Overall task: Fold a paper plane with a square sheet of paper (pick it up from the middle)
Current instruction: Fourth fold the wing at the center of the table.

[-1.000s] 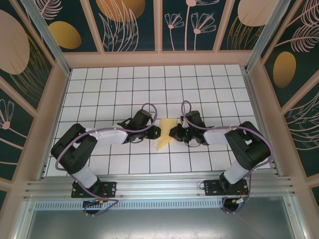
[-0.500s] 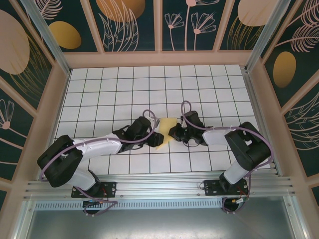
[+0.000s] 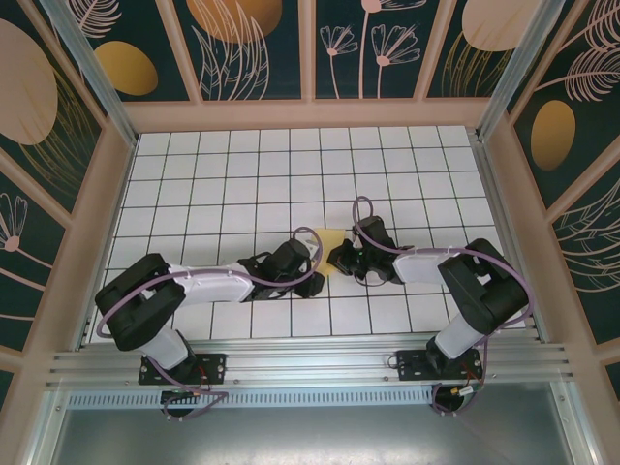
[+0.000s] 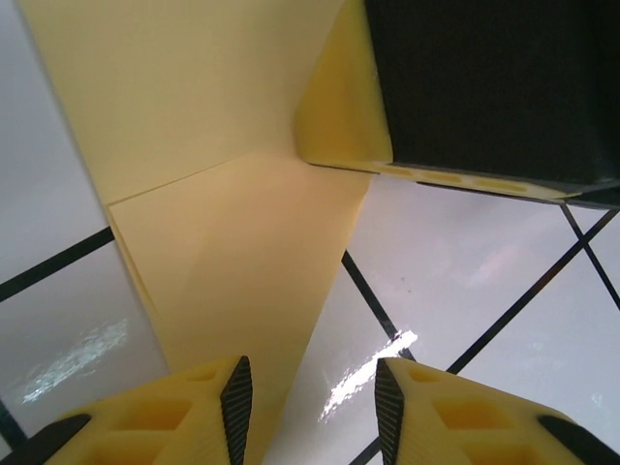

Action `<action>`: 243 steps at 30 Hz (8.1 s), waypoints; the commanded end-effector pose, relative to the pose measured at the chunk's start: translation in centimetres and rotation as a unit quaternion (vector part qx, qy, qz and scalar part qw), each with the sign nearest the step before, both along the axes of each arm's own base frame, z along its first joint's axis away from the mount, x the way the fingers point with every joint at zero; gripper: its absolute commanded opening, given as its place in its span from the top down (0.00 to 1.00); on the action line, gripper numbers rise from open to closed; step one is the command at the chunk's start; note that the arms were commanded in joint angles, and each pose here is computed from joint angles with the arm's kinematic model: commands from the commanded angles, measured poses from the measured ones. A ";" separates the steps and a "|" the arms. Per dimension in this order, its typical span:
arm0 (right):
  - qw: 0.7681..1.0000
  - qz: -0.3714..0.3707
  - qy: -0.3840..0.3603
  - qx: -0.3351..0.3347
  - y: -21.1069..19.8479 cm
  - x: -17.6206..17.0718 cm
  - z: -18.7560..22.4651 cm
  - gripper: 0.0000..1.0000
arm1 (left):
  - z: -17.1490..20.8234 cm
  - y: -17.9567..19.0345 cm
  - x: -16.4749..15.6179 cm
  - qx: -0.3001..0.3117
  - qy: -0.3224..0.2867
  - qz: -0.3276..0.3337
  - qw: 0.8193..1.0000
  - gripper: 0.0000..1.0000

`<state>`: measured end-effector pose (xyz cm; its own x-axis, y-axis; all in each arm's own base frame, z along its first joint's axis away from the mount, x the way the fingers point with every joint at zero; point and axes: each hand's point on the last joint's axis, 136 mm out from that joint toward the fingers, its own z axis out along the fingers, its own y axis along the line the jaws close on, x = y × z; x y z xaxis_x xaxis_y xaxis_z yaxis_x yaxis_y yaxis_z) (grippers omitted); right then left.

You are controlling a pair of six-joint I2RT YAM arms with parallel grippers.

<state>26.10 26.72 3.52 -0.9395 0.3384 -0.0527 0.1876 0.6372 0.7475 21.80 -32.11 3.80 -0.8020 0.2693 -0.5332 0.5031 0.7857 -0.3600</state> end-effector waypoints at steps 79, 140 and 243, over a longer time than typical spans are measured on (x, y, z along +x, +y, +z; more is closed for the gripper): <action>0.999 0.013 -0.046 -0.009 0.5 1.1 3.5 0.73 | -0.5 0.5 2.2 0.037 -0.043 0.066 0.996 1.00; 0.992 0.056 0.016 -0.113 1.4 0.4 -3.8 0.92 | -0.2 5.5 2.9 -0.211 0.066 0.196 0.956 1.00; 0.990 0.130 -0.052 0.009 8.5 1.6 1.5 0.89 | -5.3 7.2 0.2 -0.188 0.155 0.234 0.941 1.00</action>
